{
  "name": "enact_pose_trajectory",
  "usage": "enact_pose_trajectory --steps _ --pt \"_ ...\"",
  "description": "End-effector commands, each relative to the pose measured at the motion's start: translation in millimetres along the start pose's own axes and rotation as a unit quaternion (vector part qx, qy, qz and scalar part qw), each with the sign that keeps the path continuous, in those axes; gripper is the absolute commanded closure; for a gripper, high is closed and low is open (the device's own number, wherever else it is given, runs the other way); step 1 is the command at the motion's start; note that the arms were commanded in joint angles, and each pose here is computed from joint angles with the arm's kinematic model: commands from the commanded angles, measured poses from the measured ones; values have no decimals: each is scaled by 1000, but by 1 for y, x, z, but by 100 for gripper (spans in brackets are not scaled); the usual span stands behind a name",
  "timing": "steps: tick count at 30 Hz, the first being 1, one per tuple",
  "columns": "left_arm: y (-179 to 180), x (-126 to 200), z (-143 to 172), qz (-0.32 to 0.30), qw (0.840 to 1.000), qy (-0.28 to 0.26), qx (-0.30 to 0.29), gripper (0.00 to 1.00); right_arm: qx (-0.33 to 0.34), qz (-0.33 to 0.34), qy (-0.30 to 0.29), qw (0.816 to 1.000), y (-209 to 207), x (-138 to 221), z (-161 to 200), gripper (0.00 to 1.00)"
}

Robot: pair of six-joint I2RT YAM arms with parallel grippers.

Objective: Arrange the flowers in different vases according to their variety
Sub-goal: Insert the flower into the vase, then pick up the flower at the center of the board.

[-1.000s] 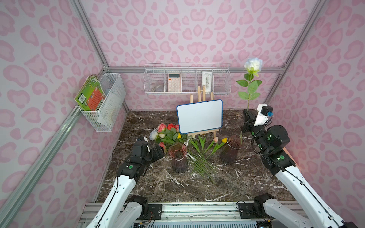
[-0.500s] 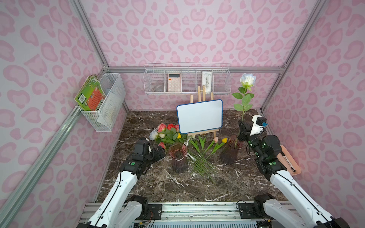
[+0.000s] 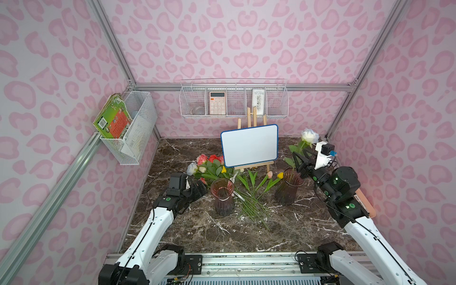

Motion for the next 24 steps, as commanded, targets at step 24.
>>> enact_pose_trajectory --steps 24 --pt "32 14 31 -45 998 -18 31 18 66 -75 498 862 57 -89 236 54"
Point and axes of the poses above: each gripper's point midway between its finger pads, its own x axis back along the fingers, its own y axis along the line the jaws close on, z = x × y, the point moved 6 cm from there along x, back along the fingers, and after that the axes turned 7 degrees about -x, right-handed, at the moved point
